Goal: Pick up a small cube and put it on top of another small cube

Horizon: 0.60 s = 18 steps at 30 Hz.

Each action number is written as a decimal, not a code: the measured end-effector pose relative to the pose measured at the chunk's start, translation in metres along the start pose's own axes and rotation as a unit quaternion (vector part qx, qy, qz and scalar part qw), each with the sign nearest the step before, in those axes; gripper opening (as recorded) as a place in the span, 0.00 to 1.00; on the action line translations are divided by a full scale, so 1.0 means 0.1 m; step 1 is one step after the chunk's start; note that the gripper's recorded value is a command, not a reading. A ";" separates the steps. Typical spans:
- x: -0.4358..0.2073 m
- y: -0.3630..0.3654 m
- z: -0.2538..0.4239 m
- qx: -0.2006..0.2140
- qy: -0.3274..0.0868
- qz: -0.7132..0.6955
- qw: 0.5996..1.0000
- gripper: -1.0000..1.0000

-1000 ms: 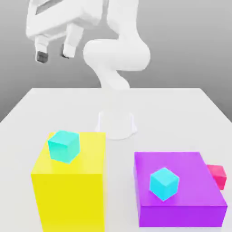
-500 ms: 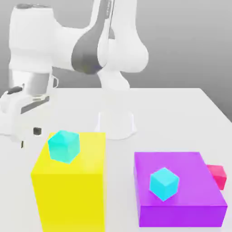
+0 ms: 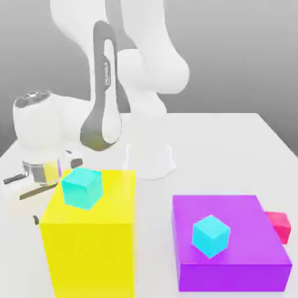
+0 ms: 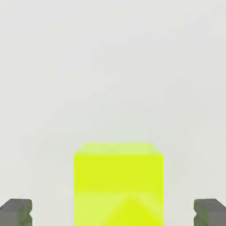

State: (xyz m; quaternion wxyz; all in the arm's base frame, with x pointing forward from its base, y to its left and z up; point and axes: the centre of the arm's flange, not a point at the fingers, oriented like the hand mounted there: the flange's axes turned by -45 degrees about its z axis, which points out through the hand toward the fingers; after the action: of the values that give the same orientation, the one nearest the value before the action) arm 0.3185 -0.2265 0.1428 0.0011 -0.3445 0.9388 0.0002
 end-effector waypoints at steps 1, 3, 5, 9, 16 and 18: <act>0.00 0.01 0.09 0.000 0.000 0.000 1.000 0.00; 0.00 0.01 0.09 0.000 0.000 0.000 1.000 0.00; 0.00 0.01 0.08 0.001 0.000 0.000 1.000 0.00; 0.00 0.00 0.03 0.001 0.000 0.000 1.000 0.00; 0.00 0.02 -0.42 -0.017 0.006 -0.026 1.000 0.00; -0.02 -0.01 -0.41 -0.025 0.010 -0.079 0.997 0.00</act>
State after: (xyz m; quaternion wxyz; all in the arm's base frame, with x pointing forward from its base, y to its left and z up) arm 0.3206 -0.2266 0.1835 -0.0172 -0.4174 0.9083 0.0196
